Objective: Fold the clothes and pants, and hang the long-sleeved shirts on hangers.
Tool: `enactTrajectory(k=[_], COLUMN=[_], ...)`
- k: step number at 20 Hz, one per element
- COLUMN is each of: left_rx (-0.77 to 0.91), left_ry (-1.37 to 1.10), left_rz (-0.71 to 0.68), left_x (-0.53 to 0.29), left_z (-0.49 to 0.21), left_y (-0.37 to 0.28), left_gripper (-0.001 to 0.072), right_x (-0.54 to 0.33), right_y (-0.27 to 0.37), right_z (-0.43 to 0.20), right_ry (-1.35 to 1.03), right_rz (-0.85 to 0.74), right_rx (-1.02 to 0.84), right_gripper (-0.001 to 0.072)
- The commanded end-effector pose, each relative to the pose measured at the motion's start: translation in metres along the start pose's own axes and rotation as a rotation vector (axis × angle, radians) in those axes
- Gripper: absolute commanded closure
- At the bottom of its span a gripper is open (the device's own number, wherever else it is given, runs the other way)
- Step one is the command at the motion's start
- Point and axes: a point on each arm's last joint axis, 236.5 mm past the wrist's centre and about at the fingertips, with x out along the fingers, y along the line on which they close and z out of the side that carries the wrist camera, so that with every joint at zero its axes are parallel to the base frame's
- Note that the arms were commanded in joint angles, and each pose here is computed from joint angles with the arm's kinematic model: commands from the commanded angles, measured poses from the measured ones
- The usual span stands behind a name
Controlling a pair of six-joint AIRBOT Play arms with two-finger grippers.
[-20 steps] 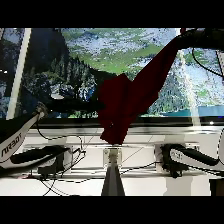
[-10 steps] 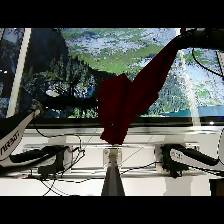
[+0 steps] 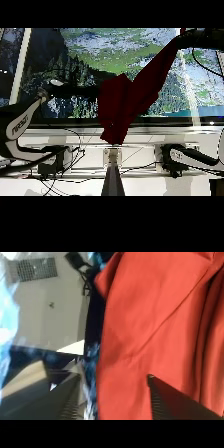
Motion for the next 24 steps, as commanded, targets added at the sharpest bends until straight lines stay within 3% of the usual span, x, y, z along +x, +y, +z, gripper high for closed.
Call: enactTrajectory(k=[1,5,6,7,8,12,16,20,24], left_rx=[0.043,0.083,0.083,0.084,0.112,0.168,0.324,0.505,0.586], left_ry=[0.057,0.069,0.075,0.082,0.095,0.108,-0.067,-0.406,-0.803], left_rz=[-0.027,-0.034,-0.04,-0.046,-0.06,-0.128,-0.183,-0.081,0.136], left_x=[0.018,0.019,0.018,0.019,0.019,0.006,-0.07,-0.208,-0.362], left_z=[0.003,0.001,0.0,-0.002,-0.005,0.003,0.081,0.163,0.196], left_y=[-0.008,-0.011,-0.012,-0.014,-0.017,-0.037,-0.085,-0.126,-0.15], left_gripper=[0.029,0.0307,0.0404,0.0581,0.0682,0.0683,0.0685,0.0684,0.0684], right_x=[0.0,0.0,0.0,0.0,0.0,-0.001,-0.016,-0.057,-0.112], right_y=[0.0,0.0,0.0,0.0,0.0,0.0,-0.013,-0.029,-0.021], right_z=[0.0,0.0,0.0,0.0,0.0,0.001,0.001,0.012,0.038], right_ry=[0.0,0.0,0.0,0.0,0.0,-0.002,0.005,-0.029,-0.147], right_rz=[0.001,0.0,0.0,0.0,0.0,-0.004,-0.077,-0.2,-0.254], right_rx=[0.0,-0.001,-0.001,-0.001,-0.001,-0.005,-0.06,-0.098,-0.13], right_gripper=[0.0696,0.0696,0.0696,0.0696,0.0696,0.0696,0.0696,0.0697,0.0696])
